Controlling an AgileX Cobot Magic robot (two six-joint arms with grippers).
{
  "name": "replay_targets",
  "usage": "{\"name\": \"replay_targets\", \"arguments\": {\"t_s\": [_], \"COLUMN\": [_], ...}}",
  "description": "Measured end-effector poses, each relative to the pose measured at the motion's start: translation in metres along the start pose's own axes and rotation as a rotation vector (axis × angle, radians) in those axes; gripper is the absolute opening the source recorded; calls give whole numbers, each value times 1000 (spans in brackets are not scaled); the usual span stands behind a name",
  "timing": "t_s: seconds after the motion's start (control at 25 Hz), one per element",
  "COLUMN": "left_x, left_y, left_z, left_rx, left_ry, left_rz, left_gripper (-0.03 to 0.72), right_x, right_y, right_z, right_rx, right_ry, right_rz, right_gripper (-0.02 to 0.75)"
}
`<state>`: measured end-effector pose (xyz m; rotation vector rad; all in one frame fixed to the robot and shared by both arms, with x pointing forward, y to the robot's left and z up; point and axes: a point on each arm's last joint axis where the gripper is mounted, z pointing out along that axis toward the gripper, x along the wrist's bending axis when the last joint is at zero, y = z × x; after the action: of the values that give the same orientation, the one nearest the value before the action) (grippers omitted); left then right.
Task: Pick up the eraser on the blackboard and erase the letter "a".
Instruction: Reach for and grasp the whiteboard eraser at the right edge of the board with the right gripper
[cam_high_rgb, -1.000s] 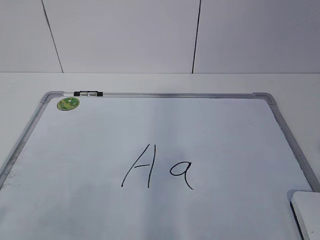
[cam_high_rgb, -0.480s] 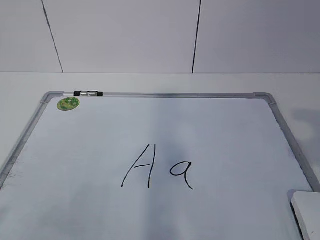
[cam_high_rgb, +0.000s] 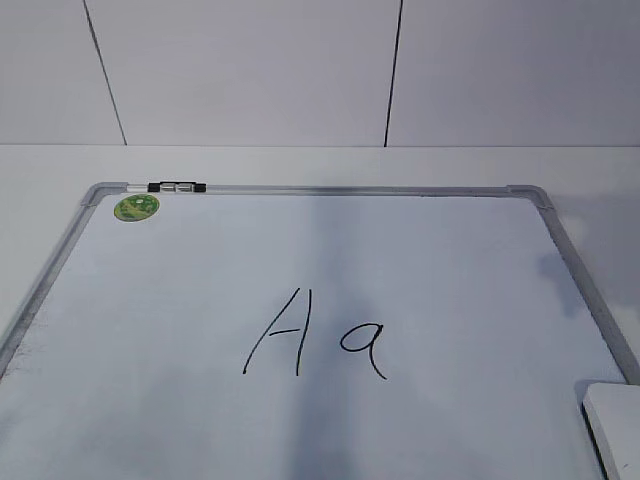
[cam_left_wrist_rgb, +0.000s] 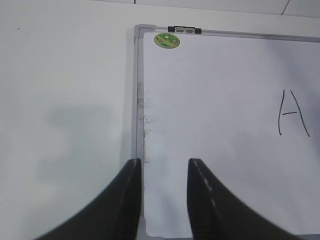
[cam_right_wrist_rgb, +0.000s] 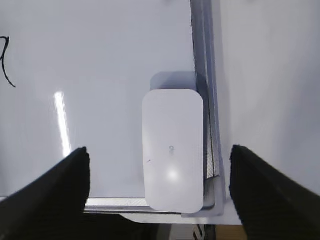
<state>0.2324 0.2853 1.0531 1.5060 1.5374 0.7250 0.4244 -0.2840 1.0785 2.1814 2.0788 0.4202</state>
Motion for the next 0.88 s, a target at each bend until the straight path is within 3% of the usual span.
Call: {"name": "replay_targets", "arguments": {"t_s": [0.2, 0.48, 0.88], "left_x": [0, 0, 0], "left_y": [0, 0, 0], "left_z": [0, 0, 0], "left_rx": [0, 0, 0], "left_ry": [0, 0, 0], "left_rz": [0, 0, 0], "left_gripper": [235, 239, 239], "right_x": [1, 3, 21], "right_y": [10, 10, -2], "right_z": [14, 16, 26], "right_rx": [80, 90, 135], "right_ry": [6, 8, -60], "right_rz": [16, 14, -176], "right_gripper": [668, 668, 668]}}
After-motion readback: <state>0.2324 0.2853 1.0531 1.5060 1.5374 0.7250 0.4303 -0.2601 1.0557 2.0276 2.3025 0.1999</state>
